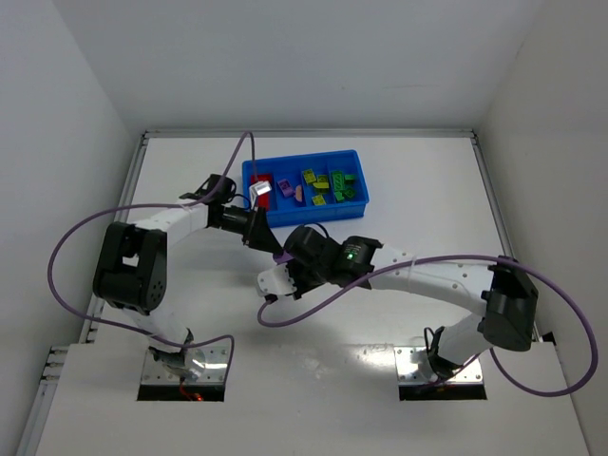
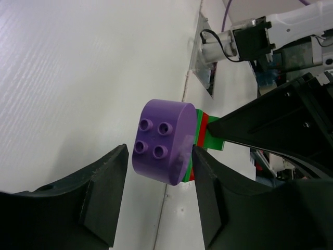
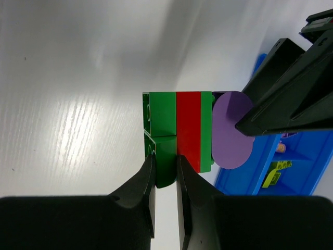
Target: Sort the legos into containers by color
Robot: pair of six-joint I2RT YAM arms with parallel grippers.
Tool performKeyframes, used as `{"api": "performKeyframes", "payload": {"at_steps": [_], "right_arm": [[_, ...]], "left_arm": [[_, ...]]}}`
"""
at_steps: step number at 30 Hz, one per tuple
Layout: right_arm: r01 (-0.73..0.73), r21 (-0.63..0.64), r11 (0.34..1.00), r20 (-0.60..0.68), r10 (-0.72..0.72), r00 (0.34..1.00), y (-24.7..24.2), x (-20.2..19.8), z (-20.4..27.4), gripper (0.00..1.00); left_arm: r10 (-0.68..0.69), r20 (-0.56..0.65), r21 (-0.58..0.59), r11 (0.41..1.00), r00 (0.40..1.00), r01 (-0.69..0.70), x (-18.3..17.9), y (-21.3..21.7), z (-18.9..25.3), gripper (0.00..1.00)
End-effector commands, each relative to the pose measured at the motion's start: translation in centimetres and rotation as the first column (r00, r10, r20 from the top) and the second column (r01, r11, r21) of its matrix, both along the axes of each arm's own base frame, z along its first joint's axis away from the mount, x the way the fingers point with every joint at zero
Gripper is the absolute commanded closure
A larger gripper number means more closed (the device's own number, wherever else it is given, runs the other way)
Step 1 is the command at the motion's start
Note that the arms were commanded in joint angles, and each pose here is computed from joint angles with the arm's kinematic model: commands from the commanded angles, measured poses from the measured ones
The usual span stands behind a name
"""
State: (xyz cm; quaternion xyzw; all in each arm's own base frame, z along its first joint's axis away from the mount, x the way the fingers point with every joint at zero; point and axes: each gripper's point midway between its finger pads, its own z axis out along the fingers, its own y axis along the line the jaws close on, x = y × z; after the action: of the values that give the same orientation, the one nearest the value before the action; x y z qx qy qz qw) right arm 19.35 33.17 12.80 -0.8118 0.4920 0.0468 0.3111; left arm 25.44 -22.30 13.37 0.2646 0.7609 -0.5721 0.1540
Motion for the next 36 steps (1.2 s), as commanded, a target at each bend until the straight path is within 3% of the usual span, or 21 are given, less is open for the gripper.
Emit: {"api": "performKeyframes", "payload": {"at_steps": [1, 7, 9, 11, 12, 14, 16, 19, 22, 25, 26, 36], "right_arm": [[0.001, 0.063, 0.998, 0.079, -0.006, 0.997, 1.5, 1.1, 2.3, 0.97], [0.005, 0.046, 0.999, 0.136, -0.011, 0.991, 1.9, 1.7, 2.0, 0.97], [0.012, 0.052, 0.999, 0.148, -0.02, 0.989, 2.0, 1.9, 2.2, 0.97], [0.018, 0.041, 0.999, 0.15, -0.024, 0.988, 1.9, 2.0, 1.9, 0.97], [0.018, 0.045, 0.999, 0.167, -0.025, 0.986, 2.0, 2.3, 2.1, 0.97], [0.017, 0.041, 0.999, 0.175, -0.024, 0.984, 2.1, 2.2, 1.9, 0.97], [0.025, 0.029, 0.999, 0.197, -0.03, 0.98, 1.7, 2.5, 1.4, 0.97], [0.047, 0.028, 0.998, 0.223, -0.052, 0.974, 1.4, 3.0, 1.0, 0.97], [0.097, 0.059, 0.994, 0.254, -0.109, 0.961, 1.3, 3.8, 1.1, 0.8], [0.154, 0.118, 0.981, 0.235, -0.178, 0.956, 1.3, 4.3, 1.9, 0.09], [0.165, 0.138, 0.977, 0.227, -0.193, 0.954, 1.6, 4.3, 2.4, 0.0], [0.261, 0.354, 0.898, 0.069, -0.303, 0.95, 4.5, 4.6, 9.1, 0.0]], "left_arm": [[-0.071, 0.046, -0.092, 0.993, 0.996, 0.075, -0.4, -1.0, 1.7, 0.43], [-0.084, 0.022, -0.117, 0.989, 0.996, 0.086, -0.9, -1.1, 1.7, 0.36], [-0.096, 0.003, -0.122, 0.988, 0.995, 0.096, -1.4, -1.3, 1.4, 0.36], [-0.096, 0.002, -0.122, 0.988, 0.995, 0.096, -1.4, -1.3, 1.4, 0.42], [-0.109, 0.001, -0.131, 0.986, 0.994, 0.108, -1.6, -1.5, 1.5, 0.46], [-0.109, 0.001, -0.131, 0.985, 0.994, 0.108, -1.6, -1.5, 1.5, 0.69], [-0.105, -0.006, -0.12, 0.987, 0.994, 0.103, -1.8, -1.4, 1.1, 1.0], [-0.111, -0.005, -0.111, 0.988, 0.994, 0.109, -2.2, -1.6, 1.0, 1.0], [-0.122, 0.027, -0.115, 0.986, 0.992, 0.124, -3.0, -1.6, 1.6, 1.0], [-0.121, 0.067, -0.109, 0.986, 0.99, 0.128, -3.6, -1.4, 1.9, 1.0], [-0.118, 0.077, -0.103, 0.987, 0.99, 0.126, -3.5, -1.3, 2.0, 1.0], [-0.102, 0.124, -0.085, 0.99, 0.987, 0.113, -3.8, -1.1, 1.9, 1.0]]}}
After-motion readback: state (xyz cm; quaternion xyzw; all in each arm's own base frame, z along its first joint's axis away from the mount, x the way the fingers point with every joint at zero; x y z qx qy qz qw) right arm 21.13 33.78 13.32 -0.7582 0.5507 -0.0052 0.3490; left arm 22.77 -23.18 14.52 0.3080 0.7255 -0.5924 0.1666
